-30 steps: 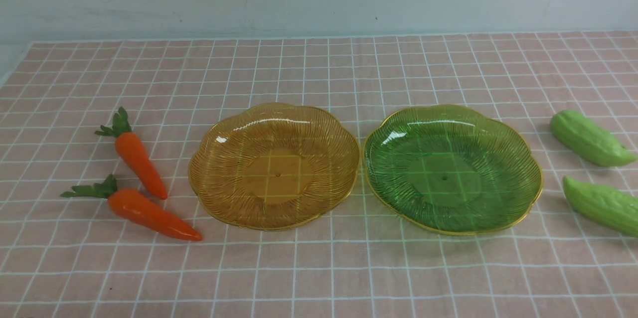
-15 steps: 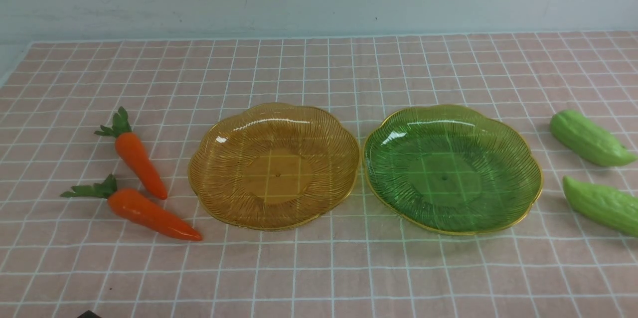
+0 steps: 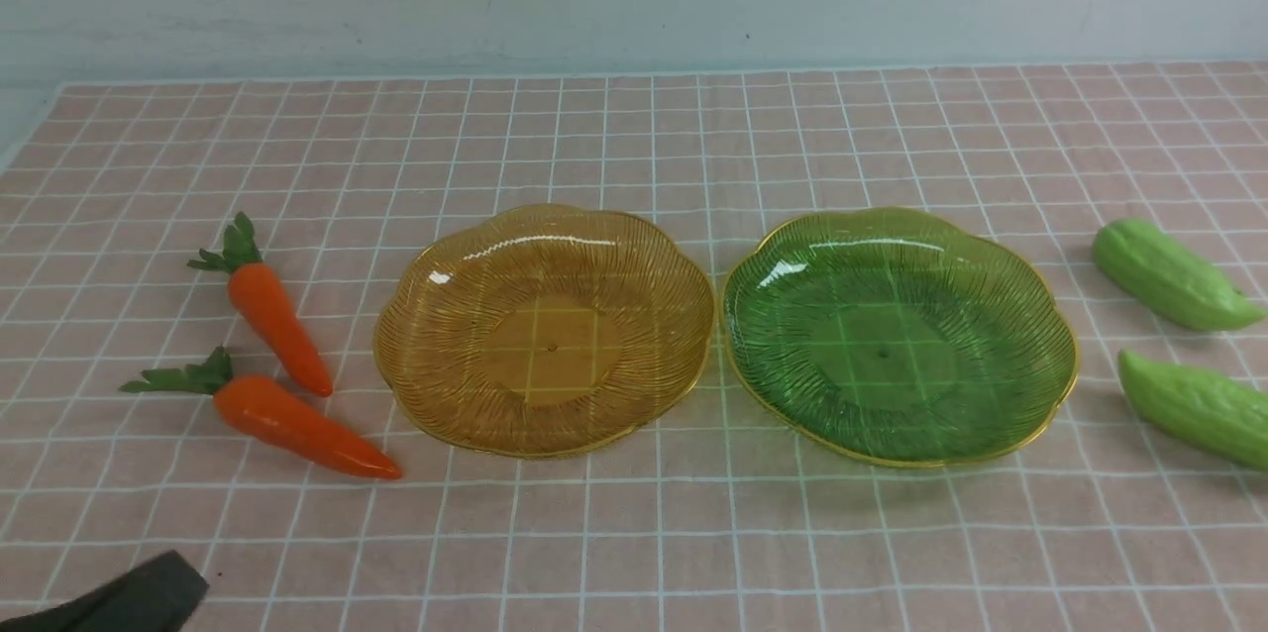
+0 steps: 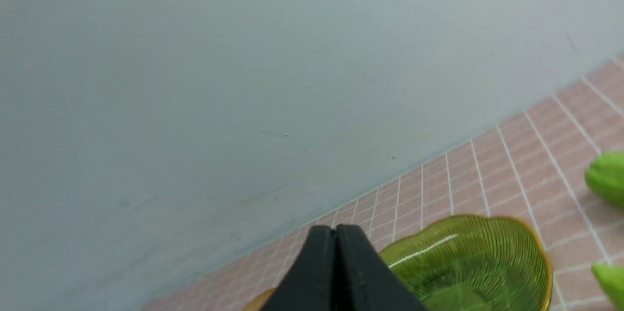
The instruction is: Put different types of vegetables on the plate.
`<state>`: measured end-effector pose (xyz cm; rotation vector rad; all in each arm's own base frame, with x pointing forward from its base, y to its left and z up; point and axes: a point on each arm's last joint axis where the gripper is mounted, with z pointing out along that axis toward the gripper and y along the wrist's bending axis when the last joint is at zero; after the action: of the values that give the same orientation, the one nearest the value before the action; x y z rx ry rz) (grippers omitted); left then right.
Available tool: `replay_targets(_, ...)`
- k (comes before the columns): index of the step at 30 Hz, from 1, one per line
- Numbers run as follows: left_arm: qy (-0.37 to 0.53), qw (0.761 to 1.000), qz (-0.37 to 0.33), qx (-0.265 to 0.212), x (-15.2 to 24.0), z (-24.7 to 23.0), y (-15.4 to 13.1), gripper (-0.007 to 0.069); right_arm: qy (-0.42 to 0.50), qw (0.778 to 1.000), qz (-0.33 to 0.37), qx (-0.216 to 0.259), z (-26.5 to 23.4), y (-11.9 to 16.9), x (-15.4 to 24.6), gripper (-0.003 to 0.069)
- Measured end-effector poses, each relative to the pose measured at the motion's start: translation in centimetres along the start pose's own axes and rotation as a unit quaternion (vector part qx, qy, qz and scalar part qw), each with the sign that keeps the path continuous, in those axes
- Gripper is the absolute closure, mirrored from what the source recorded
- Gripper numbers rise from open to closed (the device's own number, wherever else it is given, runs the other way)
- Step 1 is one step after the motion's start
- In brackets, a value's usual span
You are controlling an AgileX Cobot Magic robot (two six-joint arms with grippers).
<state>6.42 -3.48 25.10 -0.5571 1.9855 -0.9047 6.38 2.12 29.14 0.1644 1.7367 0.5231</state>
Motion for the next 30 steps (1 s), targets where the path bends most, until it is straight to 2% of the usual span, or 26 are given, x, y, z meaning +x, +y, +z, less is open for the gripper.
replay_targets(2,0.065,0.996,0.028,-0.049,-0.3,0.7,-0.1,0.0629,0.082,0.996,-0.017,0.028,1.3,0.2,-0.7,0.0672)
replay_targets(4,0.113,0.988,0.059,-0.091,-0.8,1.3,-0.2,0.0629,0.167,0.983,-0.030,0.071,3.0,0.0,-1.5,0.0670)
replay_targets(6,0.145,0.979,0.072,-0.122,-1.4,1.9,-0.2,0.0629,0.205,0.973,-0.031,0.100,4.0,-0.4,-2.0,0.0669)
replay_targets(10,0.177,0.967,0.089,-0.159,-2.7,3.1,-0.5,0.0629,0.285,0.940,-0.043,0.180,8.0,-1.6,-3.4,0.0652)
replay_targets(14,0.195,0.960,0.097,-0.174,-3.3,3.9,-0.5,0.0628,0.317,0.924,-0.056,0.206,10.9,-2.3,-3.9,0.0606)
replay_targets(16,0.202,0.958,0.098,-0.179,-3.5,4.2,-0.4,0.0627,0.334,0.915,-0.062,0.217,12.7,-2.7,-4.1,0.0561)
replay_targets(17,0.206,0.956,0.097,-0.182,-3.5,4.4,-0.3,0.0625,0.348,0.907,-0.071,0.226,14.7,-3.2,-4.4,0.0492)
replay_targets(18,0.207,0.956,0.097,-0.182,-3.5,4.4,-0.3,0.0624,0.354,0.904,-0.071,0.228,15.1,-3.3,-4.2,0.0483)
replay_targets(20,0.209,0.955,0.099,-0.183,-3.4,4.4,-0.3,0.0616,0.373,0.893,-0.084,0.238,17.3,-4.0,-4.1,0.0365)
replay_targets(21,0.210,0.955,0.099,-0.183,-3.4,4.4,-0.3,0.0614,0.382,0.887,-0.089,0.244,18.3,-4.4,-3.9,0.0333)
replay_targets(23,0.211,0.955,0.101,-0.183,-3.4,4.4,-0.2,0.0602,0.411,0.869,-0.094,0.260,21.4,-5.7,-3.1,0.0181)
replay_targets(24,0.211,0.955,0.101,-0.184,-3.4,4.4,-0.2,0.0600,0.411,0.869,-0.095,0.260,21.4,-5.7,-3.1,0.0161)
replay_targets(27,0.212,0.954,0.104,-0.183,-3.4,4.4,-0.2,0.0589,0.463,0.830,-0.123,0.287,24.5,-7.5,-1.8,0.0021)
replay_targets(30,0.213,0.954,0.105,-0.184,-3.4,4.4,-0.2,0.0583,0.501,0.796,-0.167,0.295,26.0,-8.5,-1.4,-0.0023)
